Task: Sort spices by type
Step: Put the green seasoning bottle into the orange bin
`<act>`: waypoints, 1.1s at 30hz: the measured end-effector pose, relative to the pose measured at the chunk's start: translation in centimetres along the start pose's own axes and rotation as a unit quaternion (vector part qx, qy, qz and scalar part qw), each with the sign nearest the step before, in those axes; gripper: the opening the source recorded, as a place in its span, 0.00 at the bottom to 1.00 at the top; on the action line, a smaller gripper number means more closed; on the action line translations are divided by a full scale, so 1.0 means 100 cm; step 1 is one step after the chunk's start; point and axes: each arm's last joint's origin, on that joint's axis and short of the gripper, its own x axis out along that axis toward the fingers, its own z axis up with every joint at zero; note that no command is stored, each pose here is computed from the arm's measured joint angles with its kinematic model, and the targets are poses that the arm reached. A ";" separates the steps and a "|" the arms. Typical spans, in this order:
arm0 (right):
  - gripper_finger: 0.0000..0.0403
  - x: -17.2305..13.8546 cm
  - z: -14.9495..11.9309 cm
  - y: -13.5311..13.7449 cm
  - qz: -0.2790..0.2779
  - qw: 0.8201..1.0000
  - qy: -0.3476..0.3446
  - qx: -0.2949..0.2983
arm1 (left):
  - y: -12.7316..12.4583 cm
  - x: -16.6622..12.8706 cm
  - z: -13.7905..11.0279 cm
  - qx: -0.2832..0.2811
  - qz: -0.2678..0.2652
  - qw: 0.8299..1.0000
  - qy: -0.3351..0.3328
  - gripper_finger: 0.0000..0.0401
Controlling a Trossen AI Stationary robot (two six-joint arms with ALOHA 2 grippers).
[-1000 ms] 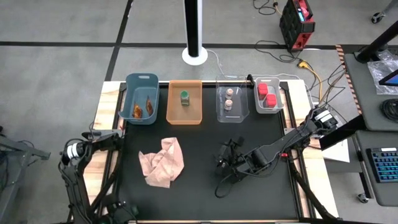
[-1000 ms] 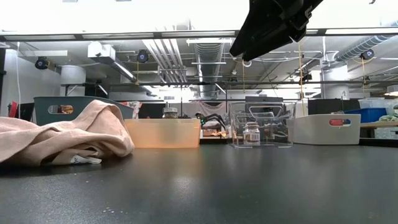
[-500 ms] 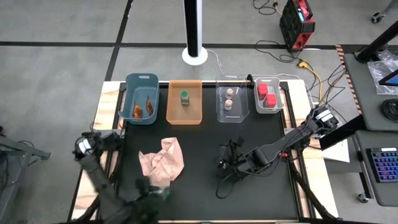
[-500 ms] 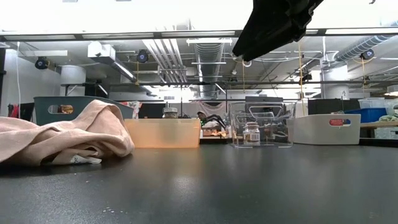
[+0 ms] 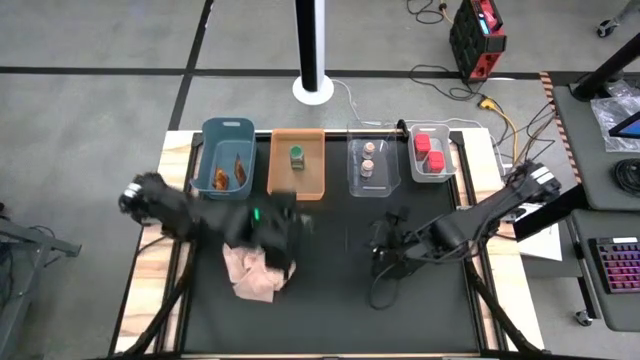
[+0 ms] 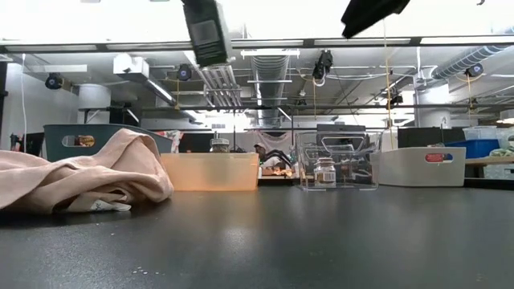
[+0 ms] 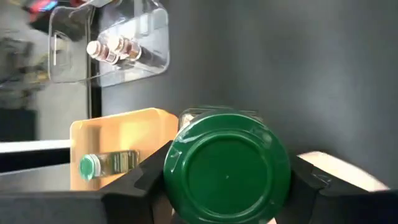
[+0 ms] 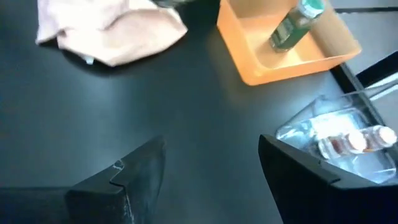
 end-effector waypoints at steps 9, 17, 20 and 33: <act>0.59 -0.033 0.008 -0.026 0.022 0.999 -0.045 0.001 | 0.134 0.039 -0.055 -0.098 -0.084 0.992 0.002 0.44; 0.60 -0.025 0.016 -0.047 -0.006 0.999 -0.043 0.016 | 0.169 0.072 -0.088 -0.086 -0.112 0.990 0.019 0.44; 0.59 -0.020 0.017 -0.052 -0.012 0.999 -0.036 0.027 | 0.174 0.080 -0.090 -0.055 -0.106 0.993 0.015 0.44; 0.60 -0.018 0.018 -0.055 -0.016 0.998 -0.035 0.051 | 0.196 0.103 -0.103 -0.064 -0.137 0.988 -0.034 0.44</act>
